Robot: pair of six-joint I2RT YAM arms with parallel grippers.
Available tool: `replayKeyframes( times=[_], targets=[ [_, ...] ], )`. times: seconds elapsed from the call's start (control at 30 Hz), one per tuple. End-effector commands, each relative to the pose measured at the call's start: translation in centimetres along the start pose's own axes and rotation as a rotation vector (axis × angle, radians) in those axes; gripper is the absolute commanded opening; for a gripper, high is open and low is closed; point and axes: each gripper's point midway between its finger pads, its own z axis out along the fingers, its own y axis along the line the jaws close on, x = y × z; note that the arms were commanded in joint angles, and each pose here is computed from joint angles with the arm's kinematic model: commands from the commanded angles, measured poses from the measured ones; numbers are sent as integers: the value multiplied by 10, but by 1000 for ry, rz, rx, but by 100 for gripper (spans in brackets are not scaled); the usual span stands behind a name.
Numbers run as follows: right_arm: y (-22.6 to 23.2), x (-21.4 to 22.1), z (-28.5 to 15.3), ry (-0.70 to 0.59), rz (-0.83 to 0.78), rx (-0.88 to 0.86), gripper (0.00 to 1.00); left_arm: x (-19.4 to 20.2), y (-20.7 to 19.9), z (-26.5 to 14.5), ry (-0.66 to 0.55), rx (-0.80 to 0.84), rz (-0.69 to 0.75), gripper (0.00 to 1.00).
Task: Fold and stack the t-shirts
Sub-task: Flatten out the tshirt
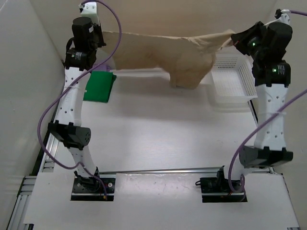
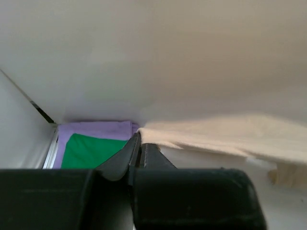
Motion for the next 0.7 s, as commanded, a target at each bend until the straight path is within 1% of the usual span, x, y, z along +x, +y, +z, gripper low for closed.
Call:
replayKeyframes(
  times=[0.0, 0.03, 0.07, 0.1, 0.13, 0.17, 0.2, 0.23, 0.27, 0.3, 0.33, 0.37, 0.4, 0.43, 0.47, 0.53, 0.57, 0.6, 0.67],
  targets=[
    [-4, 43, -2, 121, -1, -53, 0, 21, -9, -26, 74, 37, 21, 10],
    [-9, 54, -5, 148, -8, -46, 0, 55, -12, -25, 153, 52, 38, 10],
    [-18, 66, -9, 173, -13, -30, 0, 67, -11, -29, 180, 52, 44, 10],
    [-10, 74, -27, 182, -30, -54, 0, 78, -11, -33, 207, 61, 50, 10],
    [-32, 111, -29, 260, -21, -2, 0, 102, -13, -46, 262, 70, 64, 10],
    [-41, 126, -36, 282, -36, 24, 0, 117, -11, -53, 294, 70, 72, 10],
    [-35, 133, -59, 276, -62, -1, 0, 133, -9, -60, 328, 69, 79, 10],
    [-61, 176, -67, 360, -62, 58, 0, 137, -6, -77, 332, 58, 89, 10],
    [-71, 193, -79, 382, -69, 77, 0, 187, 0, -87, 440, 41, 120, 10],
    [-67, 199, -103, 364, -57, 60, 0, 206, 5, -96, 479, 27, 133, 10],
    [-99, 239, -114, 427, -51, 139, 0, 213, 7, -112, 486, 28, 142, 10],
    [-108, 254, -126, 438, -39, 158, 0, 258, 11, -127, 583, 28, 169, 10],
    [-107, 265, -148, 437, -31, 134, 0, 275, 16, -136, 618, 19, 181, 10],
    [-113, 282, -159, 464, 12, 146, 0, 292, 19, -146, 655, 18, 192, 10],
    [-131, 321, -174, 550, 15, 180, 0, 324, 25, -166, 723, 18, 211, 10],
    [-140, 348, -197, 593, 75, 191, 0, 352, 32, -185, 781, 9, 231, 10],
    [-153, 377, -210, 664, 70, 212, 0, 360, 35, -194, 792, 9, 234, 10],
    [-156, 385, -217, 681, 78, 209, 0, 383, 42, -210, 846, -2, 254, 10],
    [-167, 401, -230, 721, 65, 255, 0, 399, 46, -224, 877, -2, 264, 10]
  ],
)
